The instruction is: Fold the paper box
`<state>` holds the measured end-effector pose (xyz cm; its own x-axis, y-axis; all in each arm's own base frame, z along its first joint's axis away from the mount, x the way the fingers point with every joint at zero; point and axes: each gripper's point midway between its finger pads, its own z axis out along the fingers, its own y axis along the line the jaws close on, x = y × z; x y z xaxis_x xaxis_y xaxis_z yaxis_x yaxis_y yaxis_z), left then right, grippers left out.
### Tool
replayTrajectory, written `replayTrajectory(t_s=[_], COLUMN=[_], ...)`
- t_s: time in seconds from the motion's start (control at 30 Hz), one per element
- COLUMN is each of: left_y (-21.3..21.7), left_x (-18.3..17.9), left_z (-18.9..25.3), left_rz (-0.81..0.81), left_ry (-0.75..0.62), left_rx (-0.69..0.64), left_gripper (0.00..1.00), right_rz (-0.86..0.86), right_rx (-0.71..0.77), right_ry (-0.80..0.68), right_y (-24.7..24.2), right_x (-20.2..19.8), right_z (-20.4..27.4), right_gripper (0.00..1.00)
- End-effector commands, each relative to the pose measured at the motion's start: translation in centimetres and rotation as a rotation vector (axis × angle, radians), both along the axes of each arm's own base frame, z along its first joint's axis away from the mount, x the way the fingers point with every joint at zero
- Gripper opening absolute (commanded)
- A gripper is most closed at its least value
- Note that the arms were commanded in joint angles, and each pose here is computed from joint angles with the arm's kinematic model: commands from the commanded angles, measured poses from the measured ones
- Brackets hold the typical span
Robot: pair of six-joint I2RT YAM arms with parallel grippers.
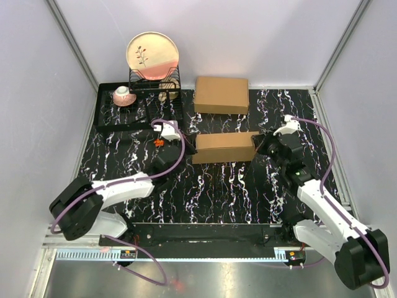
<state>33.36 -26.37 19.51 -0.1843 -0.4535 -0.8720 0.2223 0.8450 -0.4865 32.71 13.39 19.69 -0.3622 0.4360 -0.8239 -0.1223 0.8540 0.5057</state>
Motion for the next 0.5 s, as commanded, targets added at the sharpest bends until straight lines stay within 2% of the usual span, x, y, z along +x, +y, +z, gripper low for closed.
replayTrajectory(t_s=[0.0,0.13,0.2,0.27,0.3,0.33,0.37,0.43,0.47], left_y=[2.6,2.0,2.3,2.3,2.3,2.6,3.0,3.5,4.0], left_x=[-6.4,-9.1,-10.5,-12.1,-12.4,-13.2,-13.3,-13.4,-13.0], left_z=[-12.4,-12.7,-13.6,-14.5,-14.5,-14.9,-14.8,-13.5,-12.7], left_rz=[-0.133,-0.183,-0.185,-0.205,-0.198,-0.204,-0.181,-0.151,-0.119], left_ry=[0.354,0.379,0.418,0.432,0.439,0.445,0.433,0.410,0.386], left_rx=[0.363,0.349,0.354,0.364,0.340,0.346,0.348,0.289,0.277], left_gripper=[0.00,0.01,0.01,0.01,0.01,0.02,0.04,0.13,0.29], right_rz=[0.106,0.123,0.125,0.111,0.096,0.087,0.074,0.067,0.049], right_rx=[-0.120,-0.008,0.003,0.030,0.034,0.061,0.079,0.136,0.156], right_ry=[0.428,0.474,0.532,0.531,0.538,0.492,0.467,0.372,0.328], right_y=[-0.5,0.4,0.4,0.3,0.0,-0.1,-0.2,-0.3,-0.5], right_x=[-7.3,-9.7,-11.0,-11.5,-11.9,-11.9,-11.9,-11.9,-11.6], right_z=[-9.2,-8.6,-9.2,-8.4,-8.3,-7.0,-6.3,-3.5,-2.1], right_gripper=[0.03,0.04,0.04,0.04,0.08,0.09,0.10,0.23,0.29])
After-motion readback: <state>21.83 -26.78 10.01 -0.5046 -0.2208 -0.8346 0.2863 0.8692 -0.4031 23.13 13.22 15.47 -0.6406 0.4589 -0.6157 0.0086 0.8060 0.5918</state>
